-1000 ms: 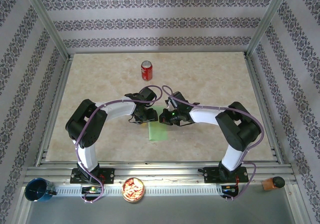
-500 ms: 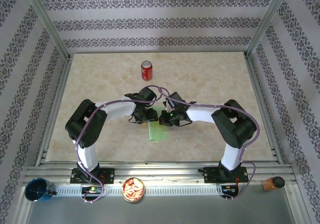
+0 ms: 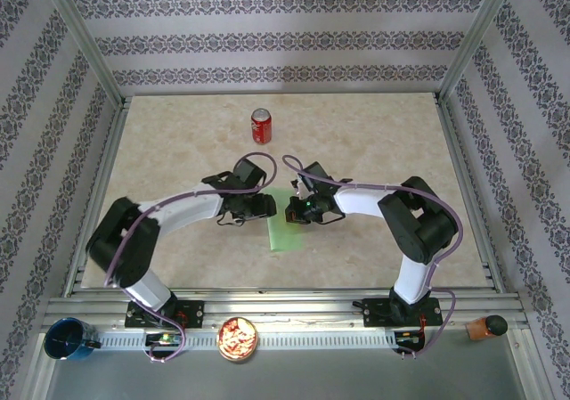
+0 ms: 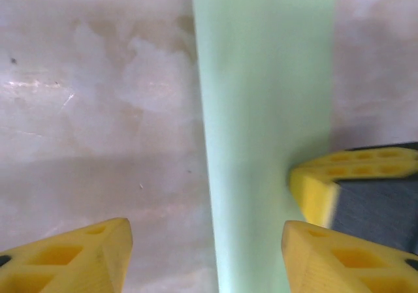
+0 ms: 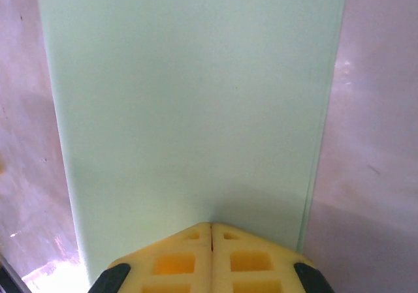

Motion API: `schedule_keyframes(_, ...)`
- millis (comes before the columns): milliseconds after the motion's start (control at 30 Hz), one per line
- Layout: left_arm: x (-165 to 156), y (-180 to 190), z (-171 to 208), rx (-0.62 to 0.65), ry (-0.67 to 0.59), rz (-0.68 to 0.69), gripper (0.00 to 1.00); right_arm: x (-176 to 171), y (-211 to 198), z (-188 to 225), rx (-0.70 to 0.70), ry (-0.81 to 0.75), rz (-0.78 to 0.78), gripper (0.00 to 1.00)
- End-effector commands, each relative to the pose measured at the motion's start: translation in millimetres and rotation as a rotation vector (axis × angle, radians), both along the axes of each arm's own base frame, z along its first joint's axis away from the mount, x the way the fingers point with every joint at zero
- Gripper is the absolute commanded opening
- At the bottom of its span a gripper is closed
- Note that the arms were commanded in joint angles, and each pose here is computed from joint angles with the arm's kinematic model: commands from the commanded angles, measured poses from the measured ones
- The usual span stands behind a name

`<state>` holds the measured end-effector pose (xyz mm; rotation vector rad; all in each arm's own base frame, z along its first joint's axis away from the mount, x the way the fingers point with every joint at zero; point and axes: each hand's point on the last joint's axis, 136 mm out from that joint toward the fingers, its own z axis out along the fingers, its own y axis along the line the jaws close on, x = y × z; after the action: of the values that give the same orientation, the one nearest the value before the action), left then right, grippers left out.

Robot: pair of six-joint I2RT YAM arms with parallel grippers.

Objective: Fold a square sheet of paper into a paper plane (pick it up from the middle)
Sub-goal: Hold the square sheet of paper at the center of the table, then first fold the square sheet of paper in half at the center of the table.

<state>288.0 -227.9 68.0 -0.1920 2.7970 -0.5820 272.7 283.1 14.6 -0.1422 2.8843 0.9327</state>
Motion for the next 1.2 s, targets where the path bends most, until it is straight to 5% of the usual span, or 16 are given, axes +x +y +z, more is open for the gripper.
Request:
schedule_keyframes(0, 10.9, 1.1, 22.2, -0.113, -0.085, 0.037, 0.56, -16.5, -25.0, -26.2, -0.130, 0.081, 0.024, 0.00)
schedule_keyframes(300, 12.5, -43.6, 42.2, -0.544, -0.091, -0.065, 0.01, -18.3, -28.3, -27.6, -0.148, 0.089, 0.030, 0.00)
schedule_keyframes(467, 14.0, -62.2, 34.0, -0.672, -0.048, -0.094, 0.00, -18.2, -30.5, -27.3, -0.148, 0.092, 0.018, 0.00)
schedule_keyframes(1167, -13.9, -31.2, -51.3, -0.406, 0.099, -0.071, 0.00, -20.4, -34.5, -27.1, -0.159, 0.096, -0.008, 0.00)
